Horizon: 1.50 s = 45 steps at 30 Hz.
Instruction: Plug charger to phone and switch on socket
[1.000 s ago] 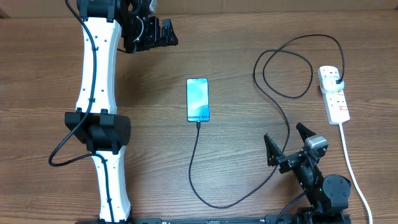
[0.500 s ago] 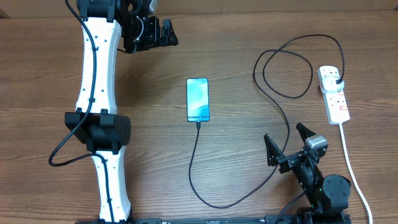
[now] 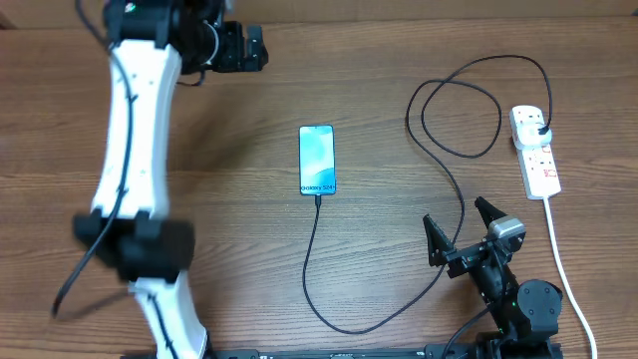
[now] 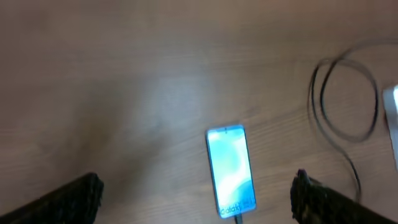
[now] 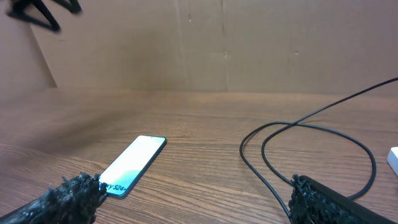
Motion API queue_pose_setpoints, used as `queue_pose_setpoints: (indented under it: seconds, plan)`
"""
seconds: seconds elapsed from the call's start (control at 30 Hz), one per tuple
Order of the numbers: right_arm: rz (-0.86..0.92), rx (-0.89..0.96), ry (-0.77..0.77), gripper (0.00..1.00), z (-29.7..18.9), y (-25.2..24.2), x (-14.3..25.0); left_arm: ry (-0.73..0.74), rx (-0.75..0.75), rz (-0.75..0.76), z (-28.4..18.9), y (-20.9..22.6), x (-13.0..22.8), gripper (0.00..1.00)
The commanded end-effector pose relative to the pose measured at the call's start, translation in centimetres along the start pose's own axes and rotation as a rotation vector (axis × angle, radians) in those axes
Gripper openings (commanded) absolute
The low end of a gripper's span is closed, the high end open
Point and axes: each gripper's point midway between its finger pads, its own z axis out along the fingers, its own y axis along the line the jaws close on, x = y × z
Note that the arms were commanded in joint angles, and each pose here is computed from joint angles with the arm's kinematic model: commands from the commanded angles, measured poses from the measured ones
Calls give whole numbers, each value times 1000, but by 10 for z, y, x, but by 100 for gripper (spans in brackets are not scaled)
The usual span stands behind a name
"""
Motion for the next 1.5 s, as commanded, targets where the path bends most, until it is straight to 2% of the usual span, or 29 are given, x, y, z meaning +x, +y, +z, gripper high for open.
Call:
queue_pose_setpoints:
  seconds: [0.0,0.3,0.43,0.87,1.23,1.47]
  plan:
    - [-3,-13,-14,100,0,3,-2,-168,-74,49,-59,-1,-1,100]
    - [-3,-13,-14,100,0,3,-2,-461,-142,90,-109,6,33,100]
    - [-3,-13,-14,100,0,3,-2,-570,-174,91,-115,19,72,100]
    - [-3,-13,-14,100,0,3,-2,-810,-229,70,-98,62,178,100]
    - [-3,-13,-14,100,0,3,-2,-955,-265,86,-78,78,226,99]
    - [-3,-13,-14,100,0,3,-2,-1020,-277,117,-73,80,239,100]
